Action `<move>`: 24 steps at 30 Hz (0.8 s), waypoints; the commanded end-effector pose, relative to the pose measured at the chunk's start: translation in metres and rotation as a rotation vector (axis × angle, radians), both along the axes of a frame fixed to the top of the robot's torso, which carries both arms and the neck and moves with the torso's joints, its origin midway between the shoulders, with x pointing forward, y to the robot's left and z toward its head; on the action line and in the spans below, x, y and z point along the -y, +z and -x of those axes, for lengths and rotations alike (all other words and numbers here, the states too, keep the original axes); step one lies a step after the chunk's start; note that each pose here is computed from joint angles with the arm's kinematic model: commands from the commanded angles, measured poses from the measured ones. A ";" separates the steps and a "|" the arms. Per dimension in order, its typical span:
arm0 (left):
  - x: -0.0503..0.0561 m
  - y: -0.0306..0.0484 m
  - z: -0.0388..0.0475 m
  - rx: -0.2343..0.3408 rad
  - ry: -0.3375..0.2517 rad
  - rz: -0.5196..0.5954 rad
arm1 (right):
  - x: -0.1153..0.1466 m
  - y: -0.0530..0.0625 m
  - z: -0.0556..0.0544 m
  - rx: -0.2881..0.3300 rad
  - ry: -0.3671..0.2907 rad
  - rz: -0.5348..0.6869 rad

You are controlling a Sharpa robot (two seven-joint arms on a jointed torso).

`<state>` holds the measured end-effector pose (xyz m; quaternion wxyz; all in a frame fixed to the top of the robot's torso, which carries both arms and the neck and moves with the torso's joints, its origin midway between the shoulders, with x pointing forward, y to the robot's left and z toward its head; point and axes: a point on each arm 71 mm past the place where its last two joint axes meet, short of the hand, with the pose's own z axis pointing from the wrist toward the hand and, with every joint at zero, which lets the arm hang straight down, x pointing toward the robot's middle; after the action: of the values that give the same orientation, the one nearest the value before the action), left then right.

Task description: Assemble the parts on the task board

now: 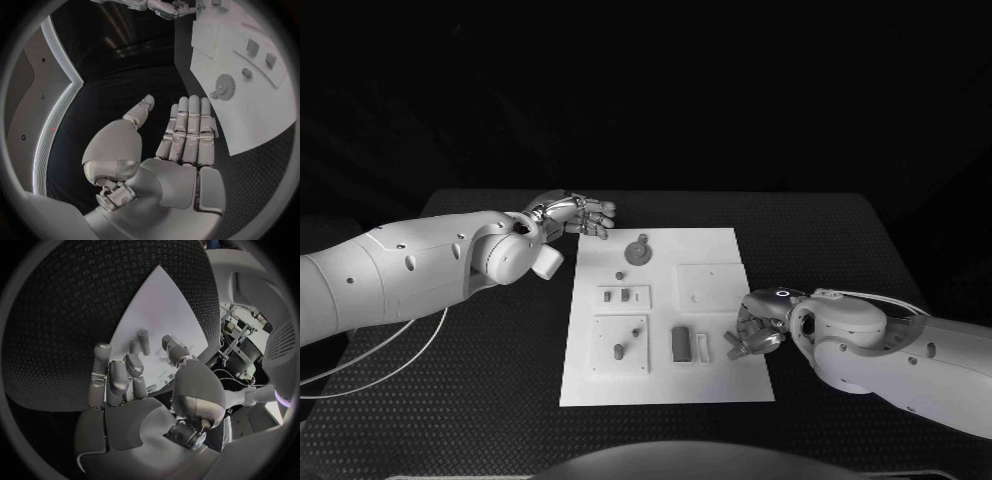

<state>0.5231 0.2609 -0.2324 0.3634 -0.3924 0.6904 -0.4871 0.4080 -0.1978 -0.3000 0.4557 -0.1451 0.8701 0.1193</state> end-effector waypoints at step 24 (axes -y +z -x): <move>0.002 0.0011 0.0010 0.004 -0.016 0.009 | -0.015 -0.016 0.006 0.002 0.079 0.109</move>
<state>0.5226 0.2612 -0.2323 0.3630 -0.3924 0.6906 -0.4872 0.4079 -0.1801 -0.3047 0.4663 -0.1811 0.8588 0.1108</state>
